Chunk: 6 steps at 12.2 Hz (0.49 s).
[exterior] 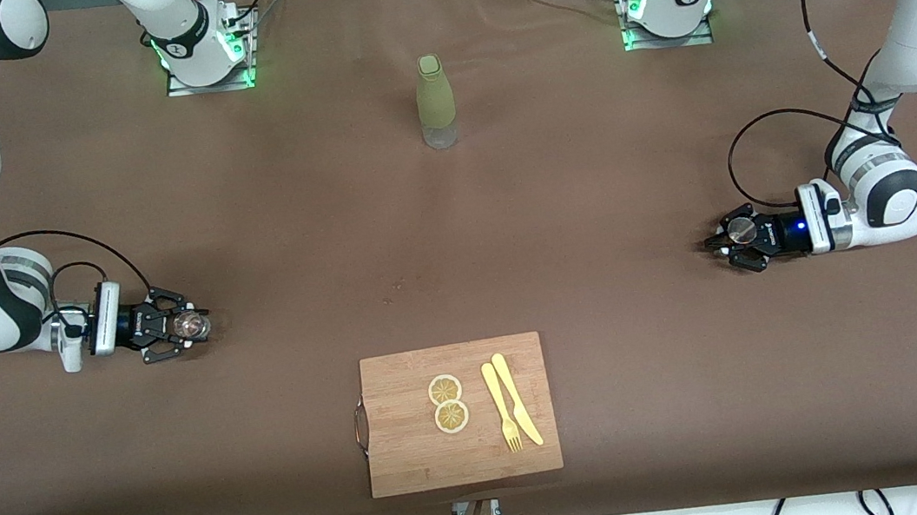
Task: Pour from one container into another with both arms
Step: 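Lift the glass with the right gripper while the left gripper lifts the jigger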
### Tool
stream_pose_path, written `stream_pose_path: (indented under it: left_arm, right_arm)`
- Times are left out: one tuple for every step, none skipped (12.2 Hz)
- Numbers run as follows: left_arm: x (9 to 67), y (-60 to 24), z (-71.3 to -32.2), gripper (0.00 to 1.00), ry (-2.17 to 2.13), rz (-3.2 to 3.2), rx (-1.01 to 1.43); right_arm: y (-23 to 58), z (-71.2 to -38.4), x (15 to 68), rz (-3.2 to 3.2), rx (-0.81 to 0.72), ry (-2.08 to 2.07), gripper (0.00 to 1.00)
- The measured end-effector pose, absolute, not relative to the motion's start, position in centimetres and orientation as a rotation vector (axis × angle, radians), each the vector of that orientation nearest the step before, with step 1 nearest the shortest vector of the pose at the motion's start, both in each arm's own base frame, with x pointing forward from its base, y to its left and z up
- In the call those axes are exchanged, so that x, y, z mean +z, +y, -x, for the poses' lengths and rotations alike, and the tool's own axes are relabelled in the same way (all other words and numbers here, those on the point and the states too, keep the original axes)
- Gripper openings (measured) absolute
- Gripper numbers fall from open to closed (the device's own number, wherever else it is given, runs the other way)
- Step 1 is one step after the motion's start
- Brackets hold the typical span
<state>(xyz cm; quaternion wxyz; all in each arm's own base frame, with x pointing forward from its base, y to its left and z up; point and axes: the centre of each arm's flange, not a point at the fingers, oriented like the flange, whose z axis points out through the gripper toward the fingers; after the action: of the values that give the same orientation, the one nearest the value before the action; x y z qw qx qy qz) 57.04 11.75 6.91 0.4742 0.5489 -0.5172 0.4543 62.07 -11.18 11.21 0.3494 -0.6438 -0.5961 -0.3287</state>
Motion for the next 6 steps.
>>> stream_pose_path:
  left_arm:
    - [7.1,11.6,-57.2,0.09,-1.244,-1.34,1.121]
    - [7.3,11.5,-57.2,0.09,-1.23,-1.335,1.122]
    - [7.6,11.4,-57.3,0.09,-1.217,-1.328,1.122]
    - [7.8,11.3,-57.3,0.09,-1.205,-1.32,1.125]
    - [8.0,11.2,-57.3,0.09,-1.198,-1.315,1.123]
    - [8.1,11.1,-57.3,0.09,-1.188,-1.312,1.116]
  right_arm:
    - [-11.1,-62.5,11.6,1.692,-0.85,-1.556,0.5]
    - [-10.8,-62.9,12.1,1.709,-0.848,-1.564,0.5]
    - [-10.3,-63.2,12.6,1.714,-0.846,-1.572,0.5]
    - [-9.9,-63.5,12.9,1.716,-0.842,-1.574,0.5]
    - [-9.5,-63.6,13.1,1.717,-0.837,-1.571,0.5]
    - [-9.2,-63.7,13.3,1.718,-0.833,-1.566,0.5]
